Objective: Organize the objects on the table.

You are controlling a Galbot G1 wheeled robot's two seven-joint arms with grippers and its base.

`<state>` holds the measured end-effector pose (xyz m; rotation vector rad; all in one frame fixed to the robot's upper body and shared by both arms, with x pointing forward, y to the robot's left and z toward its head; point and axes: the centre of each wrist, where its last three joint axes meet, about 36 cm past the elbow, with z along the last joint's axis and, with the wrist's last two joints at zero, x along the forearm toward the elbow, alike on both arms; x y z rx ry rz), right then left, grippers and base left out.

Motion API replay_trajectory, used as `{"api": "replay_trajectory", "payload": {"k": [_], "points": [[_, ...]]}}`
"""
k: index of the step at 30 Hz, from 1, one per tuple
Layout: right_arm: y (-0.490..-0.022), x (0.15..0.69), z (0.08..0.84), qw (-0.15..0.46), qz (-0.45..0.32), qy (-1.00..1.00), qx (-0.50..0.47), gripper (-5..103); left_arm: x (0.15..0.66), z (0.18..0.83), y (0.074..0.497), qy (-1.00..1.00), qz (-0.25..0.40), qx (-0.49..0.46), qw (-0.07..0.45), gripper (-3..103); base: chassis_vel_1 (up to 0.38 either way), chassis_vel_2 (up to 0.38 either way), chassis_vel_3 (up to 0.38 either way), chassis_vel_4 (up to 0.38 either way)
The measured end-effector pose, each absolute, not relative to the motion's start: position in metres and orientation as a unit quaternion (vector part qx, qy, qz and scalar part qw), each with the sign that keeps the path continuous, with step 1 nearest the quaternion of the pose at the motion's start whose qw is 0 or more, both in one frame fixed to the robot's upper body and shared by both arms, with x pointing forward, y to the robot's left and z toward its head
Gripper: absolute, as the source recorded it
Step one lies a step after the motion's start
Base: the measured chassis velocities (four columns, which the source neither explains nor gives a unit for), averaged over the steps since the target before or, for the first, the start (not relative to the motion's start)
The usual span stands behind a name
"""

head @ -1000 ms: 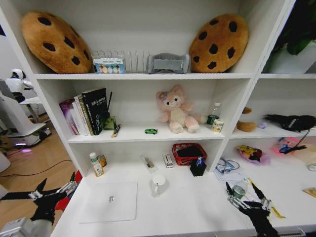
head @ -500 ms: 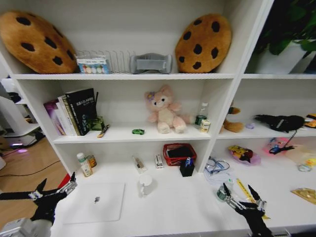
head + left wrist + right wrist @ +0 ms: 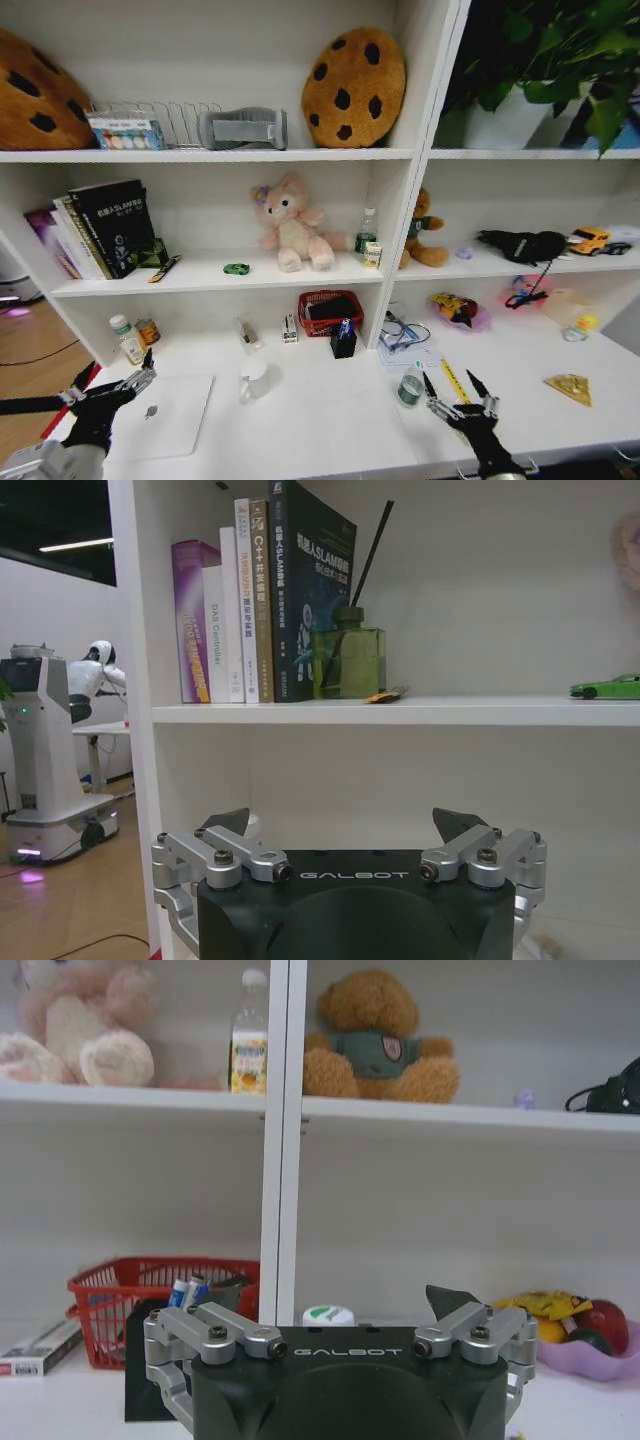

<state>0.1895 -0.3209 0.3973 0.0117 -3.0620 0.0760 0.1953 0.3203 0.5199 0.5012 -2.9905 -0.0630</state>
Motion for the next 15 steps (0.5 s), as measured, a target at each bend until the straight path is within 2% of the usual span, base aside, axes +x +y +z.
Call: {"api": "replay_trajectory", "payload": {"k": [9, 10, 12, 13, 15], "points": [[-0.317, 0.212, 0.381, 0.077, 0.061, -0.995, -0.002, 103, 0.195, 0.52, 0.32, -0.985, -0.021, 0.165, 0.054, 100, 0.016, 0.017, 0.0, -0.006], [-0.317, 0.214, 0.38, 0.079, 0.062, -0.995, -0.001, 95, 0.195, 0.52, 0.32, -0.985, -0.021, 0.165, 0.054, 100, 0.0, 0.0, 0.0, 0.0], [-0.317, 0.215, 0.38, 0.08, 0.061, -0.995, -0.001, 95, 0.195, 0.52, 0.32, -0.985, -0.021, 0.165, 0.054, 100, 0.0, 0.0, 0.0, 0.0], [-0.317, 0.216, 0.38, 0.082, 0.061, -0.995, 0.0, 84, 0.195, 0.52, 0.32, -0.985, -0.021, 0.165, 0.054, 100, 0.0, 0.0, 0.0, 0.0], [-0.317, 0.217, 0.379, 0.083, 0.06, -0.995, 0.0, 84, 0.195, 0.52, 0.32, -0.985, -0.021, 0.165, 0.054, 100, 0.0, 0.0, 0.0, 0.0]]}}
